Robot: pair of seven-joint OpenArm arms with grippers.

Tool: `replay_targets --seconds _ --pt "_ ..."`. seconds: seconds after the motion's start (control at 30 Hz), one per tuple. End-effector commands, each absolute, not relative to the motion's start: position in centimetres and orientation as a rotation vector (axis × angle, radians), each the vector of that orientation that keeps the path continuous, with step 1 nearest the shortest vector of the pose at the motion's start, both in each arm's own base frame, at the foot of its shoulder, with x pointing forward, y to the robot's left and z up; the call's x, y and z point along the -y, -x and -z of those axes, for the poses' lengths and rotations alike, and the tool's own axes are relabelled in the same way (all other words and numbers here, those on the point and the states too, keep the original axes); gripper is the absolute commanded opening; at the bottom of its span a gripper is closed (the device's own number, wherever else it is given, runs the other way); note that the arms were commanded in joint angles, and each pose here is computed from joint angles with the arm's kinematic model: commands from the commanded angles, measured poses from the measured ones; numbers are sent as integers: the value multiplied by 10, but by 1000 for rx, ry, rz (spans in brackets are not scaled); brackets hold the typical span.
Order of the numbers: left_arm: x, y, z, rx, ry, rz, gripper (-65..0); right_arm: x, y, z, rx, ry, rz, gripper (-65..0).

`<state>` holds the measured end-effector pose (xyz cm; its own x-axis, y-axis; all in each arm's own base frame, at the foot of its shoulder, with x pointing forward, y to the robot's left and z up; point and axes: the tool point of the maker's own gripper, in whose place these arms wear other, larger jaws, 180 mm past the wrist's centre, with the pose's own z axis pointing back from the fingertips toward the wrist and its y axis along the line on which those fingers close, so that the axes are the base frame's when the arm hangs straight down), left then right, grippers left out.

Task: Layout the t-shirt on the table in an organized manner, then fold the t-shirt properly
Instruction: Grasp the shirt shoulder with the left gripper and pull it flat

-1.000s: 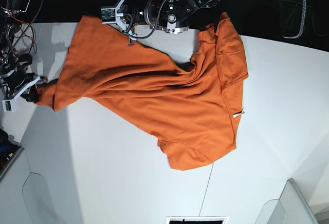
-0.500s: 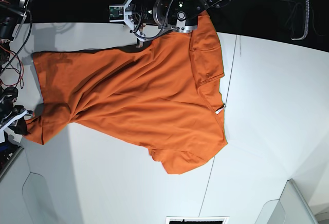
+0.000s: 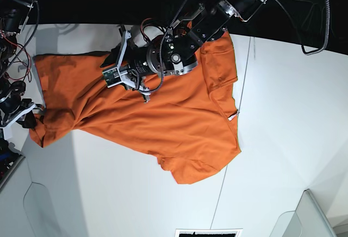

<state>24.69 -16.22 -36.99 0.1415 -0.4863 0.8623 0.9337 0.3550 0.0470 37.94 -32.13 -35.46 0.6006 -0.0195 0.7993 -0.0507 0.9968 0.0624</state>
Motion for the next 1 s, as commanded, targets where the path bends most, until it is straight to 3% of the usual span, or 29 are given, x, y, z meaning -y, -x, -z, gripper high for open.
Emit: replay_targets --seconds 0.0,0.2,0.33,0.47,0.73,0.8,0.87,0.97 --pt "171 -249 363 954 624 1119 -479 330 -390 333 986 -65 -22 -650" --pt "173 -222 385 850 699 1200 -479 329 -390 333 989 -68 -21 -650" --pt "162 -211 400 778 676 1240 -538 330 -390 333 987 -65 -22 -650" --pt "146 -180 417 680 738 1305 -538 330 -390 333 991 -60 -24 -650" --pt "117 -152 444 572 709 1389 -538 336 -398 321 1061 -16 -46 -650" --pt "118 -149 445 569 714 1386 -538 340 -400 314 1094 16 -63 -454" --pt "118 -147 446 565 718 1383 -538 345 -406 304 1128 40 -62 -313" --pt "117 -142 448 550 720 1381 -538 352 -418 287 1166 68 -31 -294"
